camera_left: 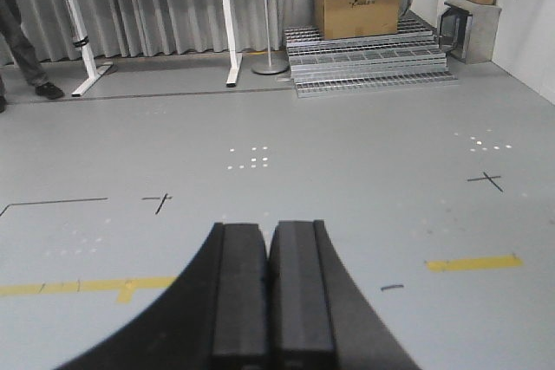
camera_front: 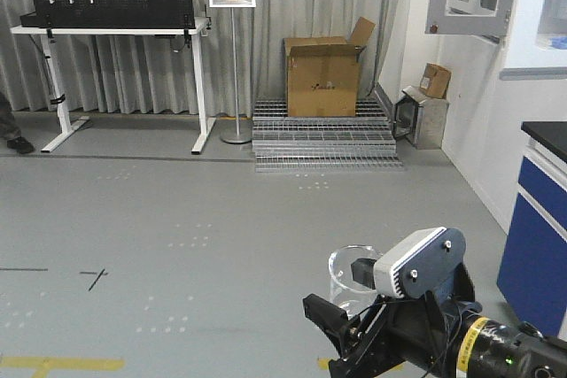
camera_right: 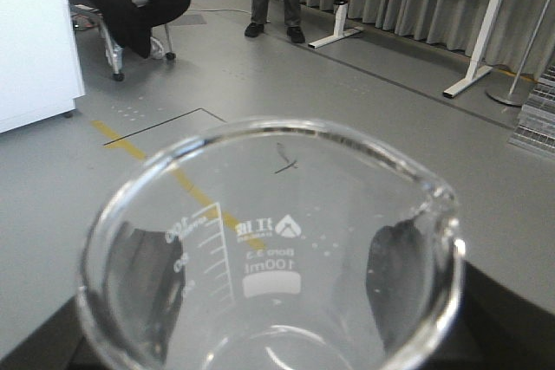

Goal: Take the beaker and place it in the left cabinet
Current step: 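Drive the base across the room toward the white cabinet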

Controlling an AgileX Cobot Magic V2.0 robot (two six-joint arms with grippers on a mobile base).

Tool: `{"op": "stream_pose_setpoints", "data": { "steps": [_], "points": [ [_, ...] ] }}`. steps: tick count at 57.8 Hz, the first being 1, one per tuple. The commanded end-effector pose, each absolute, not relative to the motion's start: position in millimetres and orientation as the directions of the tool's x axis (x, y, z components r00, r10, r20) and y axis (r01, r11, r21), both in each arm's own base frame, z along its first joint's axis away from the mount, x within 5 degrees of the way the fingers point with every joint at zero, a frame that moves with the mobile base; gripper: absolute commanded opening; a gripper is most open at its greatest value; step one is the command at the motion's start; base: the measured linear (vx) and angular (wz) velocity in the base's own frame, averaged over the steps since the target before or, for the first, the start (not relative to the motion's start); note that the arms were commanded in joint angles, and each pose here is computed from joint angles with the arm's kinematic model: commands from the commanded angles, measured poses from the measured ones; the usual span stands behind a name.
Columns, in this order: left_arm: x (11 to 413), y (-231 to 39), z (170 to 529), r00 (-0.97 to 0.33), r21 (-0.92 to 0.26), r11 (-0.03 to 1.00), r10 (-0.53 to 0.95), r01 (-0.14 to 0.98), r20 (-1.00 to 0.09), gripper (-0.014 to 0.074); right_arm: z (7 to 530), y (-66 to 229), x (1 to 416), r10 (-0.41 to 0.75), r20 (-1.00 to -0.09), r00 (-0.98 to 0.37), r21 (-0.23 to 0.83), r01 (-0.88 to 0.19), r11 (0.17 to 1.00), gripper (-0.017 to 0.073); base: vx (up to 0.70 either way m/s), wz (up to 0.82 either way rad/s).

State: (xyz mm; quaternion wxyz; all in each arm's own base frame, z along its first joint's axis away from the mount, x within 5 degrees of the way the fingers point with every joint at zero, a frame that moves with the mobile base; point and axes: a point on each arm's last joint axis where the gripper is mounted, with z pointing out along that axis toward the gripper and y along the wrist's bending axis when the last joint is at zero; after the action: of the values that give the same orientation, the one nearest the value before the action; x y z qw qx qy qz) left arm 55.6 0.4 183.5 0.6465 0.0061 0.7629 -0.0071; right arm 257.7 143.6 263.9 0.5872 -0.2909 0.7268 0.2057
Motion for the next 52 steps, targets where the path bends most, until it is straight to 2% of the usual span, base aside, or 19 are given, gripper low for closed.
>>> {"op": "stream_pose_setpoints", "data": {
  "steps": [1,52],
  "points": [
    [54.9,-0.9,194.6,-0.062,-0.013,0.999,-0.011,0.034,-0.998,0.0004,289.8,145.9,255.5,-0.106,-0.994,-0.036,-0.053,-0.685,0.727,0.0209,0.68,-0.03],
    [54.9,-0.9,194.6,-0.062,-0.013,0.999,-0.011,0.034,-0.998,0.0004,288.6,145.2,255.9,-0.115,-0.992,-0.045,-0.054,-0.679,0.732,0.0209,0.69,-0.04]
  ]
}}
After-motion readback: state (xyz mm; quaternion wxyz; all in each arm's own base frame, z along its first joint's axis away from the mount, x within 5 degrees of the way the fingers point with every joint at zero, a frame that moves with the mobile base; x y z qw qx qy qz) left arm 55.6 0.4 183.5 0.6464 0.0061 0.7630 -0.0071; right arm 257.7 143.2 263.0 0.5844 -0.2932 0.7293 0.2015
